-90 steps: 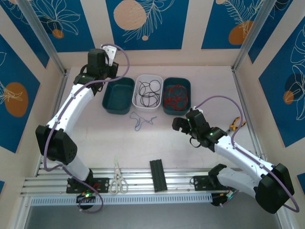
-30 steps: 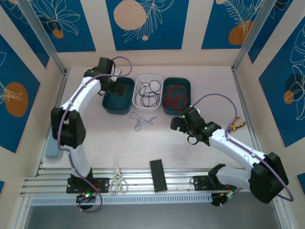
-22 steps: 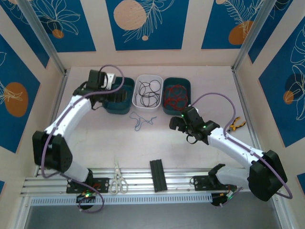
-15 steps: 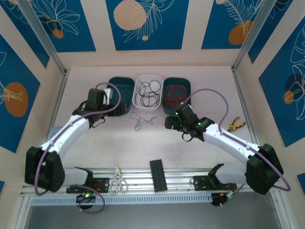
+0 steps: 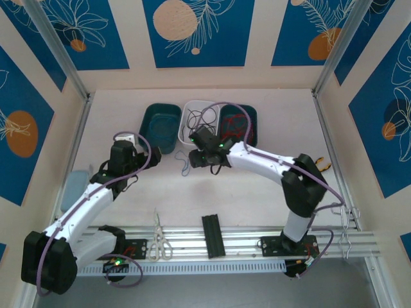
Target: Untangle the cables
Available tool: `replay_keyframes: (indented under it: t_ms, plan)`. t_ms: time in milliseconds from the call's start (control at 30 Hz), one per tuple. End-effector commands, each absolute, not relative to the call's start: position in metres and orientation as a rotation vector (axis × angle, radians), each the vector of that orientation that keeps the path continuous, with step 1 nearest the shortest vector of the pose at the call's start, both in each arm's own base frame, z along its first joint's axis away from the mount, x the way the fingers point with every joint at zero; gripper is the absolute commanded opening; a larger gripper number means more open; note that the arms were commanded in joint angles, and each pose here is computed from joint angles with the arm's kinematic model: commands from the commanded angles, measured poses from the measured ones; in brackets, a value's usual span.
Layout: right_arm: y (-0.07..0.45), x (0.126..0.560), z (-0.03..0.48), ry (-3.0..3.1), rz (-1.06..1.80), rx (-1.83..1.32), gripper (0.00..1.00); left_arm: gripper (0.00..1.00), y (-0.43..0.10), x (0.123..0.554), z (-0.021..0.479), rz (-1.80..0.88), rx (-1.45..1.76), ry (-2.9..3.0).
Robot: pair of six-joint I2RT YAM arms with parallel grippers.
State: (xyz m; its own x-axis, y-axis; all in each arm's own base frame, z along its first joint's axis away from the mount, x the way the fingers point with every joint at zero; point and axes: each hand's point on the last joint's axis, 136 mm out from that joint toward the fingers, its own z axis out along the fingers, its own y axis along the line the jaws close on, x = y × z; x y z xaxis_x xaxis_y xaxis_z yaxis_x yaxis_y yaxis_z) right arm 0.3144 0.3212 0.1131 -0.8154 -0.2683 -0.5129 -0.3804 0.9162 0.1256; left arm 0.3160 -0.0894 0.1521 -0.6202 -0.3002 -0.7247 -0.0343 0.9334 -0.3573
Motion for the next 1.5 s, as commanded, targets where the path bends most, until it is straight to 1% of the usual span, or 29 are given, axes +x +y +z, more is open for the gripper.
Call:
replay_keyframes:
  t_ms: [0,167,333,433,467,500,567,633,667,1033,1133,1267,1333,1467]
  plan:
    - [0.331,0.317,0.103,2.59,0.23,-0.6,0.48,1.0,-0.085,0.318,0.155,-0.372,-0.266,2.183]
    - [0.349,0.33,0.092,2.583,0.209,-0.685,0.44,1.0,-0.083,0.318,0.154,-0.36,-0.27,2.186]
    - [0.352,0.347,0.081,2.586,0.139,-0.712,0.38,1.0,-0.083,0.317,0.153,-0.352,-0.26,2.195]
    - [0.357,0.35,0.074,2.601,0.163,-0.731,0.35,1.0,-0.083,0.318,0.154,-0.35,-0.253,2.196]
    - [0.359,0.35,0.073,2.61,0.181,-0.734,0.32,1.0,-0.083,0.318,0.153,-0.349,-0.252,2.198]
    - [0.361,0.349,0.073,2.619,0.204,-0.739,0.26,1.0,-0.083,0.317,0.154,-0.348,-0.249,2.199]
    - [0.365,0.348,0.078,2.621,0.244,-0.74,0.1,1.0,-0.083,0.317,0.153,-0.345,-0.246,2.203]
    - [0.367,0.345,0.087,2.606,0.267,-0.742,0.02,1.0,-0.082,0.317,0.152,-0.335,-0.252,2.208]
    - [0.367,0.345,0.096,2.591,0.281,-0.736,0.0,1.0,-0.081,0.317,0.152,-0.332,-0.25,2.21]
    - [0.351,0.325,0.179,2.447,0.412,-0.685,0.0,1.0,-0.098,0.319,0.155,-0.428,-0.183,2.212]
    - [0.346,0.318,0.199,2.41,0.455,-0.669,0.0,1.0,-0.11,0.32,0.158,-0.491,-0.123,2.209]
    - [0.343,0.311,0.225,2.351,0.546,-0.651,0.0,1.0,-0.138,0.318,0.173,-0.648,0.026,2.157]
    - [0.342,0.31,0.237,2.323,0.6,-0.638,0.0,0.98,-0.153,0.314,0.183,-0.741,0.113,2.111]
    - [0.34,0.307,0.257,2.283,0.726,-0.606,0.0,0.9,-0.188,0.299,0.205,-0.931,0.335,1.987]
